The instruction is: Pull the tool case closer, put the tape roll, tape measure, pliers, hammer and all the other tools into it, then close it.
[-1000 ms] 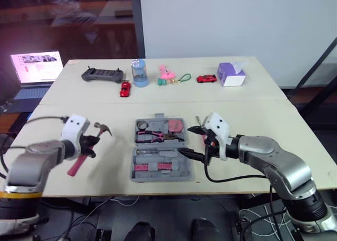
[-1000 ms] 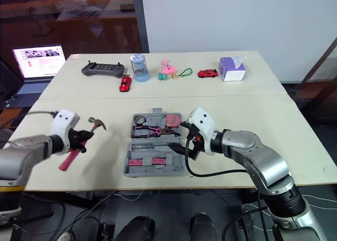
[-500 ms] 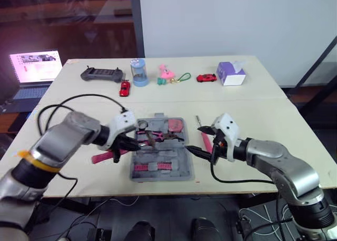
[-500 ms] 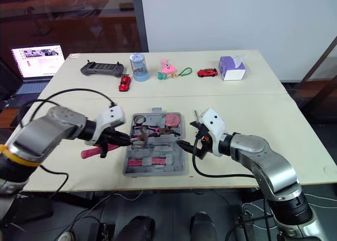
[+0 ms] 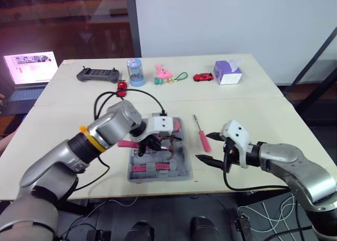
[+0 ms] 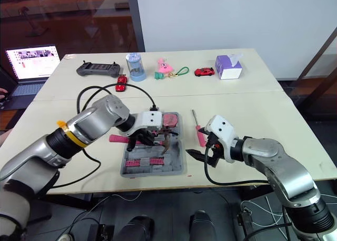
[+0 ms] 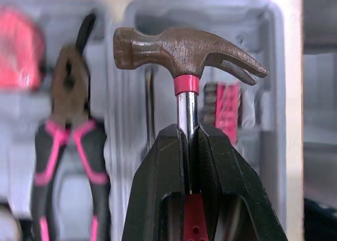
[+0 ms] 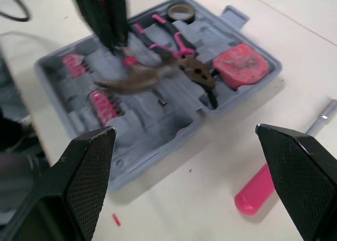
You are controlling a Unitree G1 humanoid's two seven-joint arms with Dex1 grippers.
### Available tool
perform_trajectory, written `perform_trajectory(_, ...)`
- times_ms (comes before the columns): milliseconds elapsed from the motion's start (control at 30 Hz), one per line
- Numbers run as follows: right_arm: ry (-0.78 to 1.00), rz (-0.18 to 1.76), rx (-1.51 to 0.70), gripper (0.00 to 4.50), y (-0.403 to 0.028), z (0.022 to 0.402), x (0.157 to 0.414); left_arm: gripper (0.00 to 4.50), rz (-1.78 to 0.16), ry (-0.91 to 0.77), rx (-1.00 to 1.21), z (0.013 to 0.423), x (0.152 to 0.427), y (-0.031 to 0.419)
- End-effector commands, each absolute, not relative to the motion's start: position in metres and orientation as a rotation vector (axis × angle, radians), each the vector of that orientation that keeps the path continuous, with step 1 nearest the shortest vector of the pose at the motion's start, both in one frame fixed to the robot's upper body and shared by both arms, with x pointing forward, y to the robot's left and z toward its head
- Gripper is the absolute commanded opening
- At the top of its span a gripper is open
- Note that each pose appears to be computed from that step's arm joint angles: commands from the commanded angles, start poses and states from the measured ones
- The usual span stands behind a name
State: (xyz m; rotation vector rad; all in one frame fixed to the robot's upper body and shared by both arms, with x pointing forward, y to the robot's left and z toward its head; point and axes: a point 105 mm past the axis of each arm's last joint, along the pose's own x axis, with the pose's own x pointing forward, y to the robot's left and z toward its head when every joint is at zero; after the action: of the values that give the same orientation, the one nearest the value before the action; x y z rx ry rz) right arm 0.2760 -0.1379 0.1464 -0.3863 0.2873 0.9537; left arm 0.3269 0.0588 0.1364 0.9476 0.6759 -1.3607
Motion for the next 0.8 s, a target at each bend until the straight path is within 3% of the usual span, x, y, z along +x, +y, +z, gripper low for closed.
perform_trajectory(33,0.253,1.001,-0.434,4.5,-0.134,0.155,0.274,0.09,-1.37,0.648,1.06,0.142,0.329,0.051)
perform_trajectory(800,0.26,1.071,-0.48,4.5,-0.121,0.148,0.262,0.09,-1.343,0.747,1.071,0.106,0.343,0.019)
